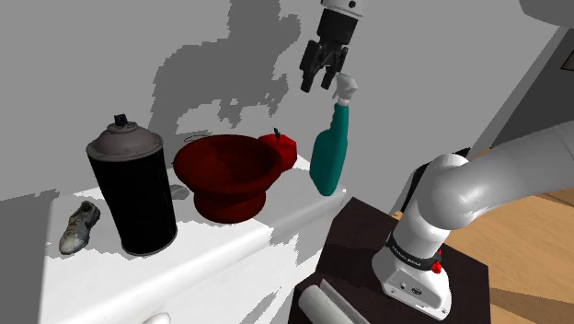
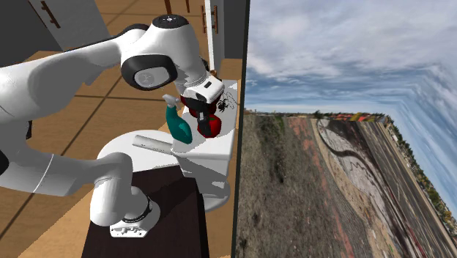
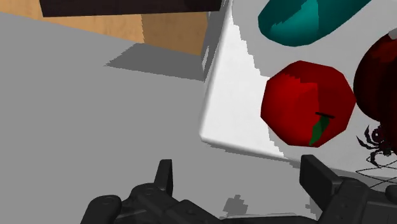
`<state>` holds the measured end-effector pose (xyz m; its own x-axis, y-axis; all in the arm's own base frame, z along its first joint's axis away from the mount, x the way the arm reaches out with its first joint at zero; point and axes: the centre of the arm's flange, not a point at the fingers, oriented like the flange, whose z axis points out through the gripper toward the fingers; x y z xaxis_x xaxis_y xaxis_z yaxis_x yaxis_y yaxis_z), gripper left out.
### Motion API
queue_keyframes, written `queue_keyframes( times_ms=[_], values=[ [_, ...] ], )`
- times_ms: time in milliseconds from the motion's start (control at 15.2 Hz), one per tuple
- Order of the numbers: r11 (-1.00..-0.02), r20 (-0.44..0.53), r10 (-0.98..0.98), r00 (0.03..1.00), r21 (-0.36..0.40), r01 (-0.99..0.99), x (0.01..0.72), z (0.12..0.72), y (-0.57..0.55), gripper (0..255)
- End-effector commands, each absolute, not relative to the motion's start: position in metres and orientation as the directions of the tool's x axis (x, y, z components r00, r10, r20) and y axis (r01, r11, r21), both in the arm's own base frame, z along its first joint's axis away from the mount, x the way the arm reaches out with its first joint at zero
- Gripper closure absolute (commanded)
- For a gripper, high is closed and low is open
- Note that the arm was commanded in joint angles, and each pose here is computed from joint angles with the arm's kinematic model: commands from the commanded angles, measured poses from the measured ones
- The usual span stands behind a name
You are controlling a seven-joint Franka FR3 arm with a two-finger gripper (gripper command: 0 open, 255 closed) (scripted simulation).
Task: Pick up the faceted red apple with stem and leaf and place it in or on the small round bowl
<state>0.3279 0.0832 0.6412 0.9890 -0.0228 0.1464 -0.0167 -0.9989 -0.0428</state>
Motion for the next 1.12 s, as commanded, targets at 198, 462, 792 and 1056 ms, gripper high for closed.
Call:
queue_keyframes(
  times_ms=[198, 462, 792, 1056],
  values=[
    [-0.999, 0.076, -0.054, 0.996, -0.002, -0.054, 0.345, 0.622, 0.154, 0],
    [-0.996, 0.02, -0.08, 0.997, 0.031, -0.081, 0.36, 0.606, 0.209, 0],
    [-0.996, 0.016, -0.082, 0.997, 0.033, -0.082, 0.362, 0.584, 0.211, 0],
    [-0.996, 0.016, -0.082, 0.997, 0.033, -0.082, 0.362, 0.565, 0.211, 0]
  ],
)
